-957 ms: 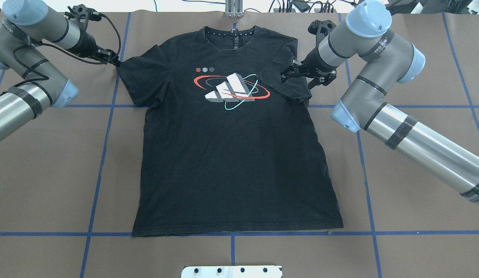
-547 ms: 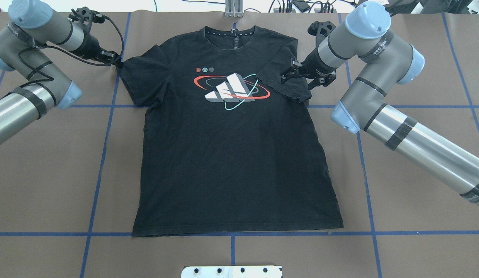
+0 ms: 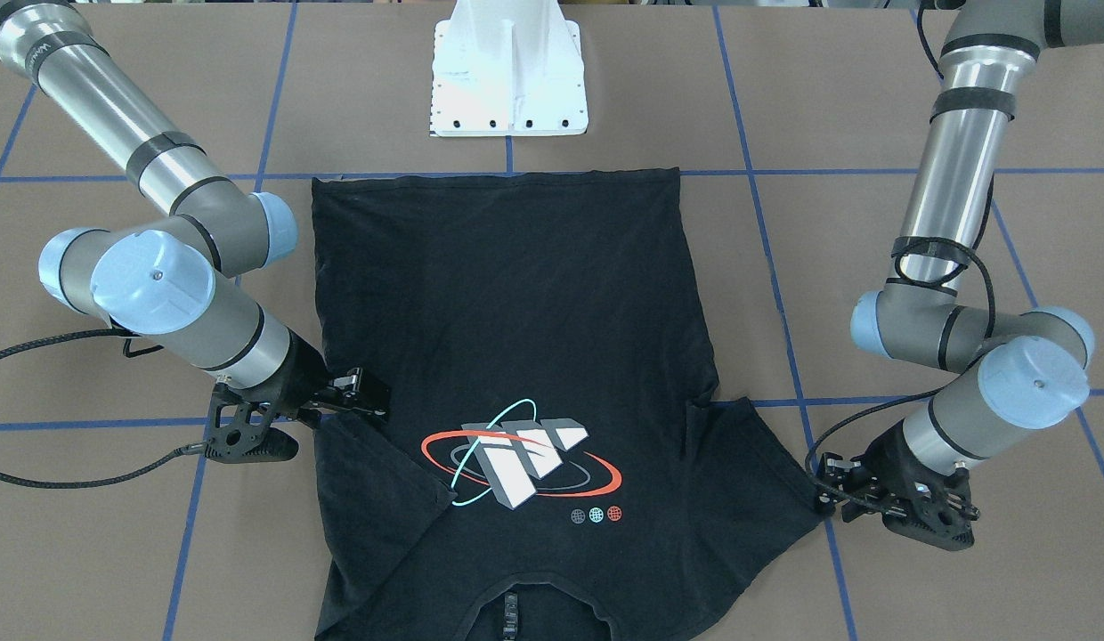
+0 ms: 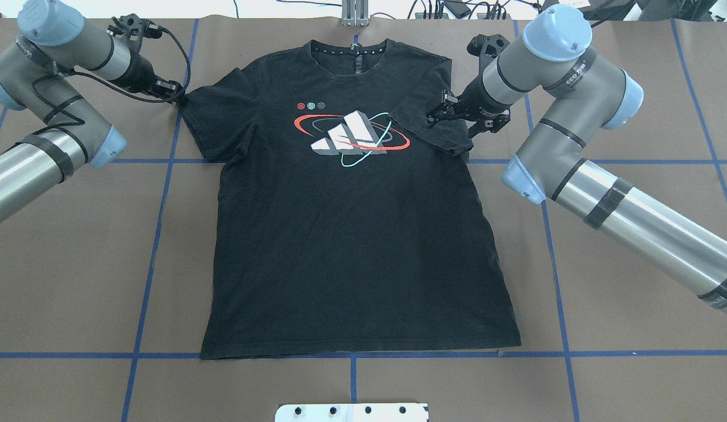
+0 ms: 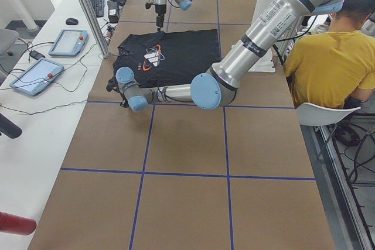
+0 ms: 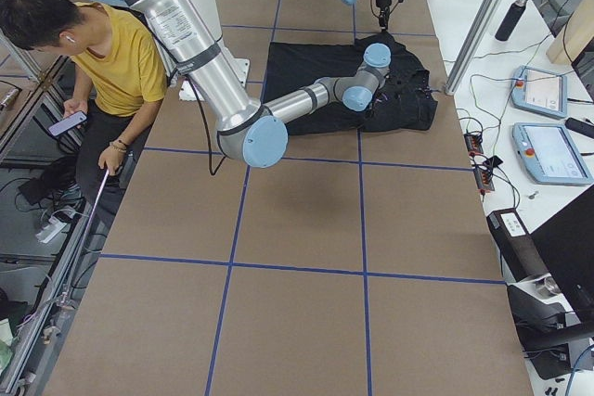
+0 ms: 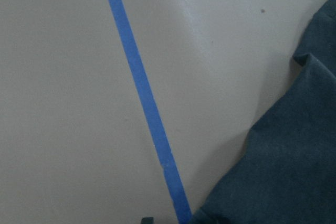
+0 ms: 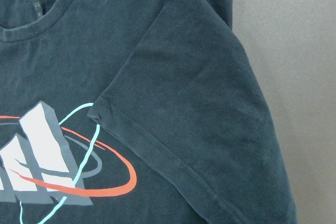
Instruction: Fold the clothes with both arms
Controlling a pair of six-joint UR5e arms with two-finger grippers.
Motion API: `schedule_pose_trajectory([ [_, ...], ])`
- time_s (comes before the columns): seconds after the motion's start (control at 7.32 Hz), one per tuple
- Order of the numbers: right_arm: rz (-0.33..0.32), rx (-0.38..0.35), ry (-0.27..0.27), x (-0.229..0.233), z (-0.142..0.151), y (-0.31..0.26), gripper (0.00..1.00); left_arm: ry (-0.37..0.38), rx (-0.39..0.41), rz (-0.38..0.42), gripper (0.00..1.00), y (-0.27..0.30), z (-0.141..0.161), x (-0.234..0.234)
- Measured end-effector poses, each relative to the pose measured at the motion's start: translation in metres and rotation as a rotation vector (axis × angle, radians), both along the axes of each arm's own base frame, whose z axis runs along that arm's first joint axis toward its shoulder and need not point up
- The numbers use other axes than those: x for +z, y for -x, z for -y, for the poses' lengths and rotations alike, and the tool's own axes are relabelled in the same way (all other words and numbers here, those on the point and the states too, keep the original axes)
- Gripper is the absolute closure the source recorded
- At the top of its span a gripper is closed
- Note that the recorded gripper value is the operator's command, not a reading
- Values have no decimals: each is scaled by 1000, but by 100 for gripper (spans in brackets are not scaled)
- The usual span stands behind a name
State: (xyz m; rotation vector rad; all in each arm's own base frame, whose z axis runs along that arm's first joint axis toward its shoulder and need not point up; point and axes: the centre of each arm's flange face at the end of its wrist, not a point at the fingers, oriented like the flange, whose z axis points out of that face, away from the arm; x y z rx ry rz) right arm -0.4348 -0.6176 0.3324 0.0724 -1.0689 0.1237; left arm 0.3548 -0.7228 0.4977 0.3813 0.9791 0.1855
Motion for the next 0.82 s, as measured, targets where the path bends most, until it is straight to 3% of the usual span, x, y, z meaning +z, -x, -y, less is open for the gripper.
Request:
schedule_pose_trajectory([
  [0.55, -9, 3, -3, 2, -2, 5, 1, -10, 2, -10, 100, 0, 3, -10],
  [0.82, -10, 2, -4, 3, -3, 6, 1, -26, 12, -61, 100, 11, 0, -33],
])
